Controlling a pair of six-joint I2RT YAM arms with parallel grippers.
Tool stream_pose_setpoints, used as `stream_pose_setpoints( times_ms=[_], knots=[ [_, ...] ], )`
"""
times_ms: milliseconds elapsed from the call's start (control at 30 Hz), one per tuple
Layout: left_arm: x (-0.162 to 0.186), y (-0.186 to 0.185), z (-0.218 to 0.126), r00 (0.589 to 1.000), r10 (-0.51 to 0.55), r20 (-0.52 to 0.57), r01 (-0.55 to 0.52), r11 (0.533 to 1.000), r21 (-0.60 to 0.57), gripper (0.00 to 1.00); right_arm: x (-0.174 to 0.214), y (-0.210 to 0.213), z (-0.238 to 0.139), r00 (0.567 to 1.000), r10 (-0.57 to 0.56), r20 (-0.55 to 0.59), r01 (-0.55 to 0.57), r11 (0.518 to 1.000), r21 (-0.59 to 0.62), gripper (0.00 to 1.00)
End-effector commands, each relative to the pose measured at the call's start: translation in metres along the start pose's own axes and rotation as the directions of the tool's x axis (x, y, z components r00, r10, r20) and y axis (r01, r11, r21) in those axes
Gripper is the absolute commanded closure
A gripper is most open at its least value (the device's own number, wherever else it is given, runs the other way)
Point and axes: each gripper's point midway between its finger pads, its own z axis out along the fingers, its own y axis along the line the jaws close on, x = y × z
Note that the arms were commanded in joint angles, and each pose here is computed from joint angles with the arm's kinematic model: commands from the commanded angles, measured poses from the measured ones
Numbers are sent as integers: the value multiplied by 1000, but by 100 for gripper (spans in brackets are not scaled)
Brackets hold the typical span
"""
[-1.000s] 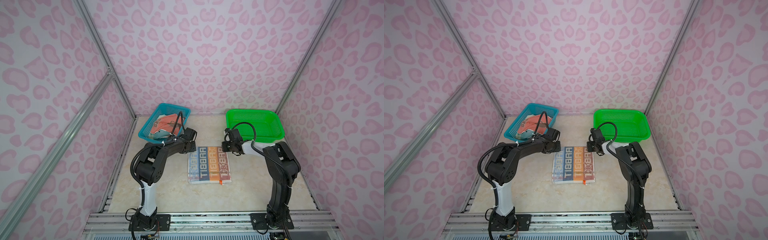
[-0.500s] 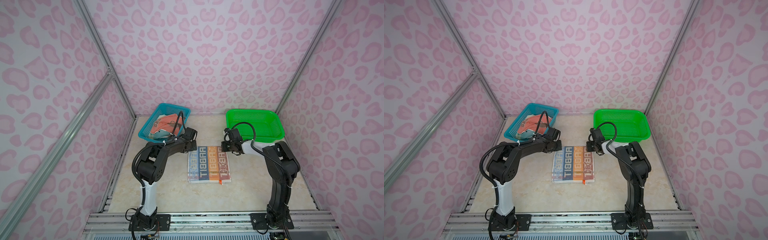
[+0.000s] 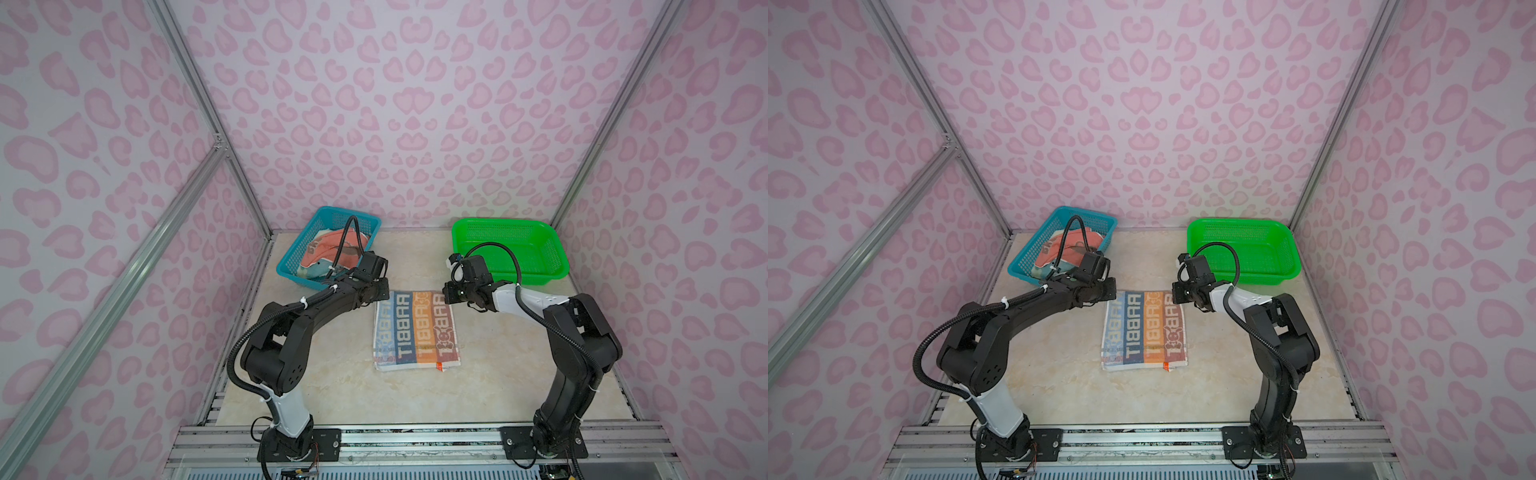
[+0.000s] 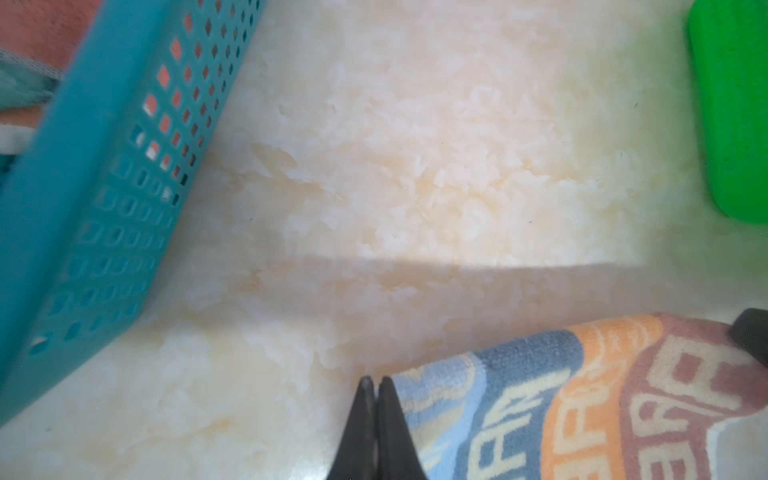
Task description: Fold and stack the towels
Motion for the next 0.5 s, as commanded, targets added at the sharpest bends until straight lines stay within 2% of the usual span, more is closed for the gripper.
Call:
stream_pose_setpoints(
  times_ms=[0,267,467],
  knots=[
    [-21,-2,-10,997,20,70,-20,1000,-6,98,-12,5,-1,999,-20,31,21,999,-28,100],
    [-44,-1,-17,988,59,139,-57,998,-19,98,-40,3,-11,994,-9,108,17,997,-71,100],
    [-42,-4,-32,982,63,179,-70,997,31,98,-37,6,-26,989,-31,146,47,993,-104,100]
  ],
)
